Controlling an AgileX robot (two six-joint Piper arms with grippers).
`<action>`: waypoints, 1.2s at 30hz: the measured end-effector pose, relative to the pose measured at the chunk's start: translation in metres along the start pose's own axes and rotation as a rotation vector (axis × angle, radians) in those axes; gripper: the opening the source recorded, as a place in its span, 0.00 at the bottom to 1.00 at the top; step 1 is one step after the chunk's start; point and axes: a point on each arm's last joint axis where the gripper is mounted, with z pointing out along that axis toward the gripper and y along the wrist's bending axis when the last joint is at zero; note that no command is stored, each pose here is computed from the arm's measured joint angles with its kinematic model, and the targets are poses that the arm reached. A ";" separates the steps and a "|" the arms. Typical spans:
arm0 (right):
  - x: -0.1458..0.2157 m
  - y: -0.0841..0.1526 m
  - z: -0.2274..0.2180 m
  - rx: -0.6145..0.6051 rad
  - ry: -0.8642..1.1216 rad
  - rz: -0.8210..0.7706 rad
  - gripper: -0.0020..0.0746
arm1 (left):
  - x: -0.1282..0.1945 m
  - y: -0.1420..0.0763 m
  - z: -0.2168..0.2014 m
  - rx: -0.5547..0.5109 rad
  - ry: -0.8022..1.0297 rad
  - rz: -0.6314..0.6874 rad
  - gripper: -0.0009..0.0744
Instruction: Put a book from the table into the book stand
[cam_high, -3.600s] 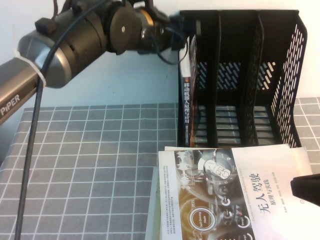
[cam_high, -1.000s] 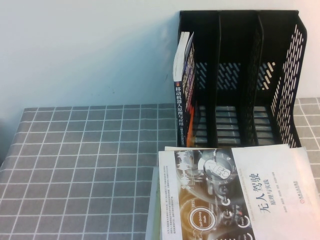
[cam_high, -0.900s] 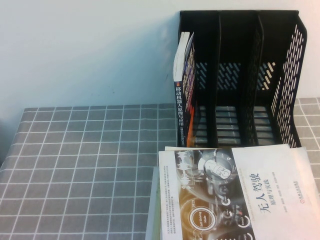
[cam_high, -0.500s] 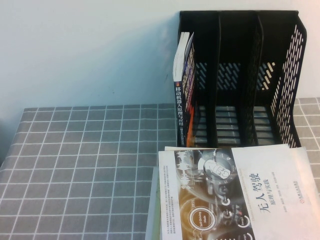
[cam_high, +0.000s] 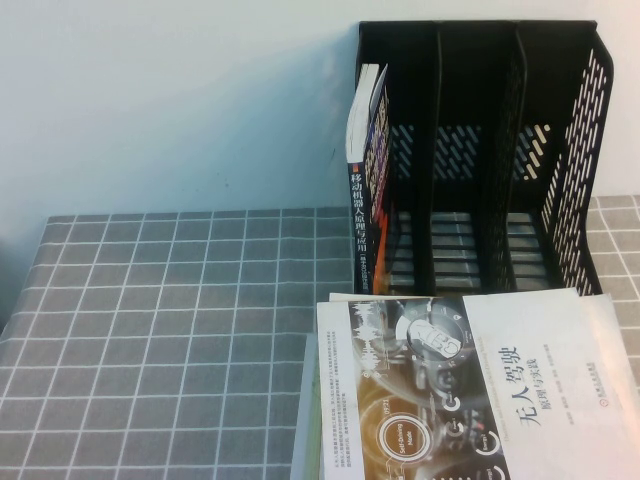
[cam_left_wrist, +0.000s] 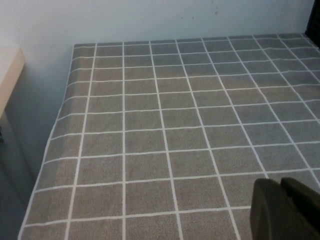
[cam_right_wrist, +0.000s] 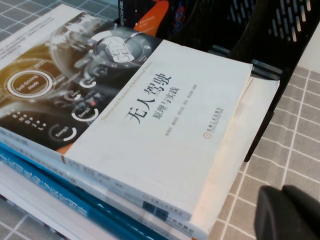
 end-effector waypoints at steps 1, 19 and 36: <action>0.000 0.000 0.000 0.000 0.000 0.000 0.02 | 0.000 0.000 0.000 0.000 0.000 0.000 0.01; 0.000 0.000 0.000 0.000 0.000 0.000 0.02 | 0.000 0.000 0.000 -0.003 0.000 0.001 0.01; 0.051 -0.020 0.011 0.427 -0.063 0.210 0.02 | 0.000 0.000 0.000 -0.003 0.000 0.001 0.01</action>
